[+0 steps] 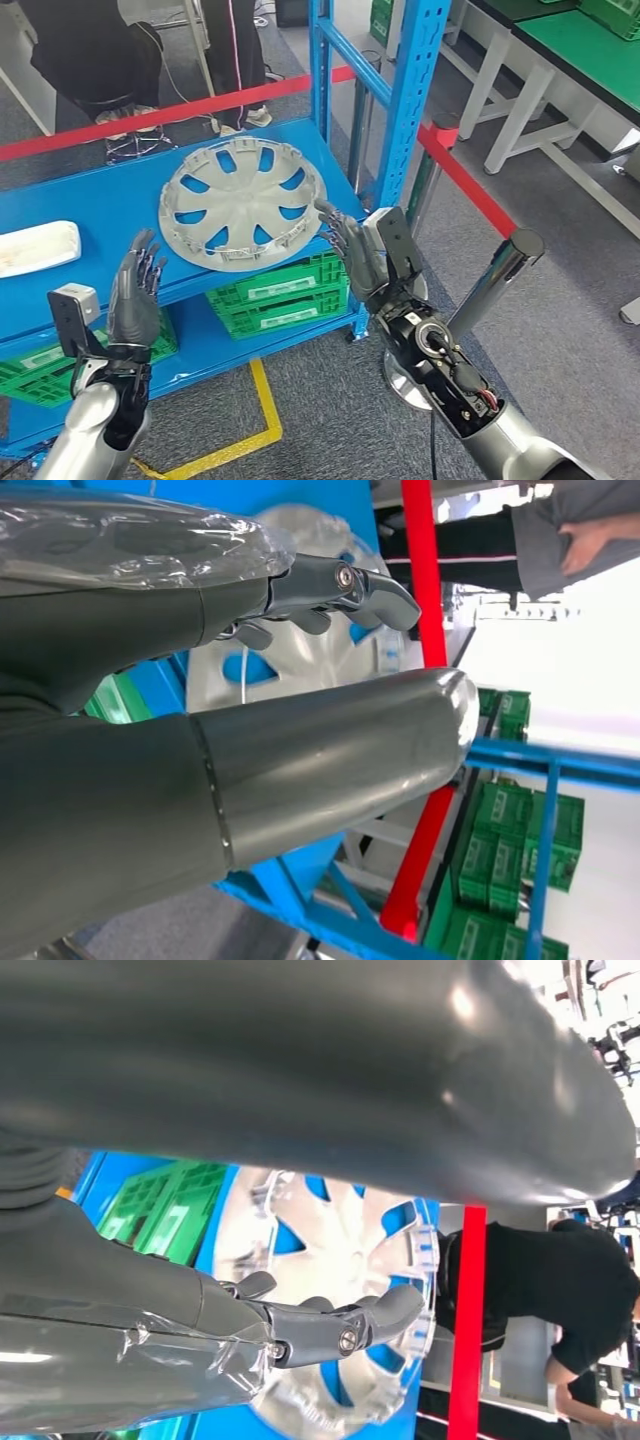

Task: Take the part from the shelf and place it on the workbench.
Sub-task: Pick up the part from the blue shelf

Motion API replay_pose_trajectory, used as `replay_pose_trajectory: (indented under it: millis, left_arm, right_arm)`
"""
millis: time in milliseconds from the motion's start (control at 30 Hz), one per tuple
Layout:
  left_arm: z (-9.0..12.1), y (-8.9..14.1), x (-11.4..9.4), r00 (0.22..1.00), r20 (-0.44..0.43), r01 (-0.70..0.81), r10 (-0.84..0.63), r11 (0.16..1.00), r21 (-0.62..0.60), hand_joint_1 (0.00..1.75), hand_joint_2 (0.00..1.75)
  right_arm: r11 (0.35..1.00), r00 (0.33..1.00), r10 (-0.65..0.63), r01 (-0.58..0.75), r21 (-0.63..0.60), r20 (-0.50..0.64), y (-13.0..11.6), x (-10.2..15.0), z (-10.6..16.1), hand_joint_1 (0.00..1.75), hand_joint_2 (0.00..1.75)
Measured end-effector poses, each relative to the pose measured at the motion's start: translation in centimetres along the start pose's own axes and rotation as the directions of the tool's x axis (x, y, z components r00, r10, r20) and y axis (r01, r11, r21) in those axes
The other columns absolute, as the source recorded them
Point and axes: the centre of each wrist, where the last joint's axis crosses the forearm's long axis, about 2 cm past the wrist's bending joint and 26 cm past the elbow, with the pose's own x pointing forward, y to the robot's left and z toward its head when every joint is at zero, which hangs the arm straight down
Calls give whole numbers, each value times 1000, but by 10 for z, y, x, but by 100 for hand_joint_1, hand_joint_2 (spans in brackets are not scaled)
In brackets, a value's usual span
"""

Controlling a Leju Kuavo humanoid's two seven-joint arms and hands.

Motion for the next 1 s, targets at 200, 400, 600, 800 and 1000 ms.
replay_pose_trajectory:
  millis: [200,400,600,800,1000]
  left_arm:
    - [-1,0,1,1000,5,-1,1,1000,-5,0,0]
    - [-1,0,0,1000,2,0,0,1000,-4,0,0]
    - [-1,1,0,1000,6,4,-4,1000,-4,0,0]
    - [-1,1,0,1000,4,12,-12,1000,-1,0,0]
    - [0,2,0,1000,-13,15,-15,1000,-2,0,0]
  right_arm:
    - [1000,1000,2,-2,-3,0,-1,0,-1,0,0]
    - [1000,1000,3,-3,-5,-10,-2,-2,-1,0,0]
    - [999,999,42,-41,3,-31,-5,-2,-5,0,0]
    - [992,989,123,-121,34,-87,-15,-4,-11,0,0]
    - [957,938,286,-272,97,-195,-38,-9,-14,0,44]
